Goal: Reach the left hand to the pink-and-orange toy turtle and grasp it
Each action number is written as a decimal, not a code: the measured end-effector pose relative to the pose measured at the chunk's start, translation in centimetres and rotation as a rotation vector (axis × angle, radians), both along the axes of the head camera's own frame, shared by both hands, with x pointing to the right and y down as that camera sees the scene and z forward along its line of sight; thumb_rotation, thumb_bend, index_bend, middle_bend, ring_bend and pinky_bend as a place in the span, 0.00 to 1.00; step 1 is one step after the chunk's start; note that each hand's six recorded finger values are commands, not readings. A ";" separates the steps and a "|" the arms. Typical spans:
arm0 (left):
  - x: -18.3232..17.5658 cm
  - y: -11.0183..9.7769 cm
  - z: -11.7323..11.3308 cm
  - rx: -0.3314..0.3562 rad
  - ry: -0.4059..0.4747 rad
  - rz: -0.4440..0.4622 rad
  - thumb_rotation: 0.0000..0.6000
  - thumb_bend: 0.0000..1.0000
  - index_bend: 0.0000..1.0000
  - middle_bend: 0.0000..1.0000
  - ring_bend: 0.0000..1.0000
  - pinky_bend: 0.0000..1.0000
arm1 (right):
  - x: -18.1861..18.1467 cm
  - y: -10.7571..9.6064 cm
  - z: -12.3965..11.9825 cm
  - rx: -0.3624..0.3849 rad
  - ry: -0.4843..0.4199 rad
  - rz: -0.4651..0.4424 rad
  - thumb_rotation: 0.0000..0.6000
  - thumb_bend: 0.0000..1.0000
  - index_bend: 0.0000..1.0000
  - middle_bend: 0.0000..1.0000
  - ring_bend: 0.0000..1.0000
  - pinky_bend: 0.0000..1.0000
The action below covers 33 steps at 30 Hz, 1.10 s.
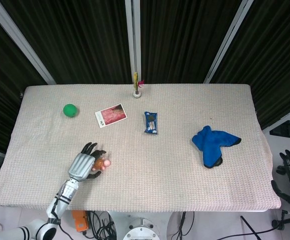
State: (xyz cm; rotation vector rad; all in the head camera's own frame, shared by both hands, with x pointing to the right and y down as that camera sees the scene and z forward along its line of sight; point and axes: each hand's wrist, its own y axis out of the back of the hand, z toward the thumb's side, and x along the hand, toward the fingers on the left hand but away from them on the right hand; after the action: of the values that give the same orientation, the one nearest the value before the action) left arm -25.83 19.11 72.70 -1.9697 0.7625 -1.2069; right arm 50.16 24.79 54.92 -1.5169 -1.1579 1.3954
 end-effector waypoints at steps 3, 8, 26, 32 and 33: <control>-0.1 -0.1 -0.9 0.007 0.010 0.006 1.00 0.16 0.17 0.24 0.00 0.05 | -0.1 0.1 0.1 -0.003 -0.001 -0.002 1.00 0.26 0.00 0.00 0.00 0.00; -0.5 -0.4 -1.9 0.035 -0.001 0.006 1.00 0.18 0.26 0.32 0.00 0.05 | -0.4 0.1 0.3 -0.008 -0.004 -0.011 1.00 0.26 0.00 0.00 0.00 0.00; -1.0 -0.4 0.6 0.005 -0.019 -0.038 1.00 0.32 0.58 0.57 0.17 0.07 | 0.1 -0.3 0.7 -0.020 0.010 0.002 1.00 0.26 0.00 0.01 0.00 0.00; -0.9 -0.5 1.3 0.019 -0.029 -0.039 1.00 0.36 0.68 0.67 0.28 0.09 | 0.3 -0.4 0.7 -0.021 0.010 0.008 1.00 0.26 0.00 0.01 0.00 0.00; -0.8 -0.5 1.4 0.024 -0.029 -0.038 1.00 0.37 0.71 0.70 0.31 0.10 | 0.3 -0.4 0.7 -0.021 0.010 0.008 1.00 0.26 0.00 0.01 0.00 0.00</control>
State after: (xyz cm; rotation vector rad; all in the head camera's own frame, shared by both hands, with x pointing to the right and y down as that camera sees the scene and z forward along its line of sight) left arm -26.68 18.61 74.09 -1.9220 0.7990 -1.2409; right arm 50.48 24.43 55.61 -1.5201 -1.1481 1.4232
